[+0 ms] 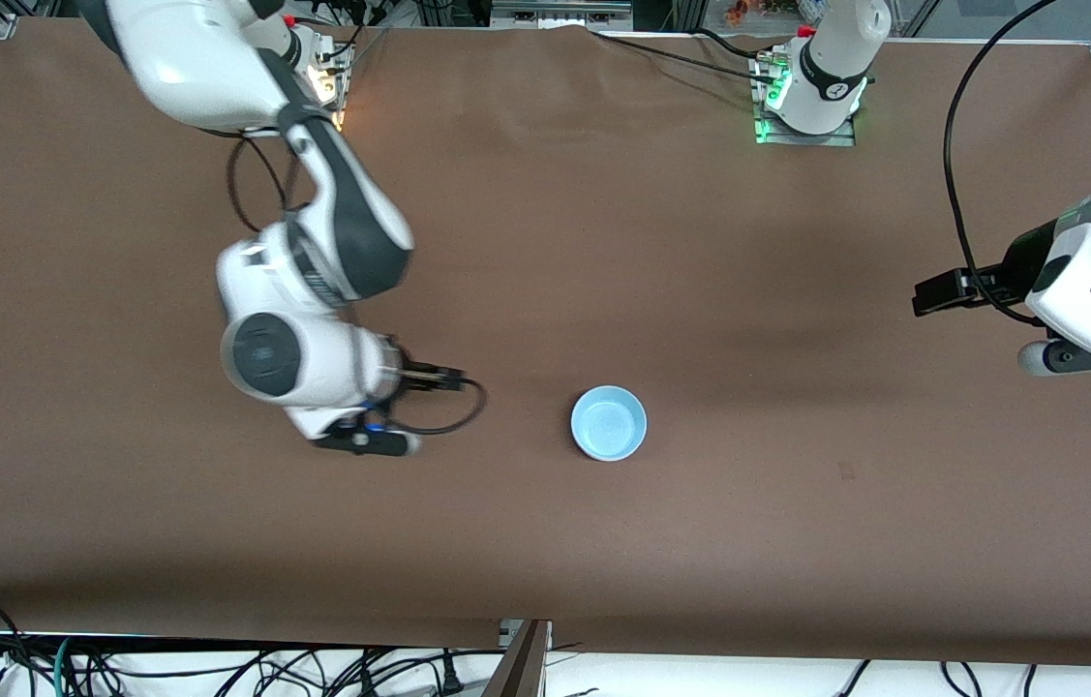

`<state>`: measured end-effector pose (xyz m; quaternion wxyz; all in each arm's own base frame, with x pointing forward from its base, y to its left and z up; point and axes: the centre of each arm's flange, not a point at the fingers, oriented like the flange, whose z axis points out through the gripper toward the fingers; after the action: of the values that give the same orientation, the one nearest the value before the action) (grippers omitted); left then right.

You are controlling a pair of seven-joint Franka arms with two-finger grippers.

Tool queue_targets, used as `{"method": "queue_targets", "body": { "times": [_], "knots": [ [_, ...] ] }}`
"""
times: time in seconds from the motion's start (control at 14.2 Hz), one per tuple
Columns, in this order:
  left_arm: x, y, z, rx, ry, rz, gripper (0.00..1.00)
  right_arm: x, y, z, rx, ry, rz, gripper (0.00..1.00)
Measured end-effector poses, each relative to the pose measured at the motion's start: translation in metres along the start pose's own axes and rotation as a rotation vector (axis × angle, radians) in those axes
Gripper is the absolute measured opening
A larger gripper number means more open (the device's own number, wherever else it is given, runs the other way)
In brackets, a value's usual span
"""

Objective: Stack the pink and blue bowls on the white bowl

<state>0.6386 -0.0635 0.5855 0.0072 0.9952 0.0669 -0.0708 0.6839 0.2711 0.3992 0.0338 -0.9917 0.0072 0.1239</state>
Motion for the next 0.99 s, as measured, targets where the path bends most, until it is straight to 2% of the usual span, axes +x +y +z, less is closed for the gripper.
{"method": "queue_targets", "body": {
  "times": [0.14,0.28,0.57,0.85,0.99],
  "knots": [
    [-0.001,-0.001,0.006,0.014,0.019,0.002,0.96,-0.008,0.06,-0.04,-0.082,-0.021,-0.033,1.0],
    [-0.009,-0.001,0.011,0.019,0.036,0.007,0.96,-0.022,0.101,-0.081,-0.116,-0.002,-0.028,1.0],
    [-0.032,-0.004,0.019,0.027,0.066,0.027,0.96,-0.063,0.175,-0.138,-0.083,0.024,-0.02,1.0],
    [-0.052,-0.025,0.024,0.034,0.079,0.082,0.96,-0.135,0.239,-0.2,-0.049,0.099,0.059,1.0],
    [-0.057,-0.03,0.025,0.036,0.081,0.085,0.96,-0.166,0.256,-0.217,-0.095,0.128,0.076,1.0]
  ]
}}
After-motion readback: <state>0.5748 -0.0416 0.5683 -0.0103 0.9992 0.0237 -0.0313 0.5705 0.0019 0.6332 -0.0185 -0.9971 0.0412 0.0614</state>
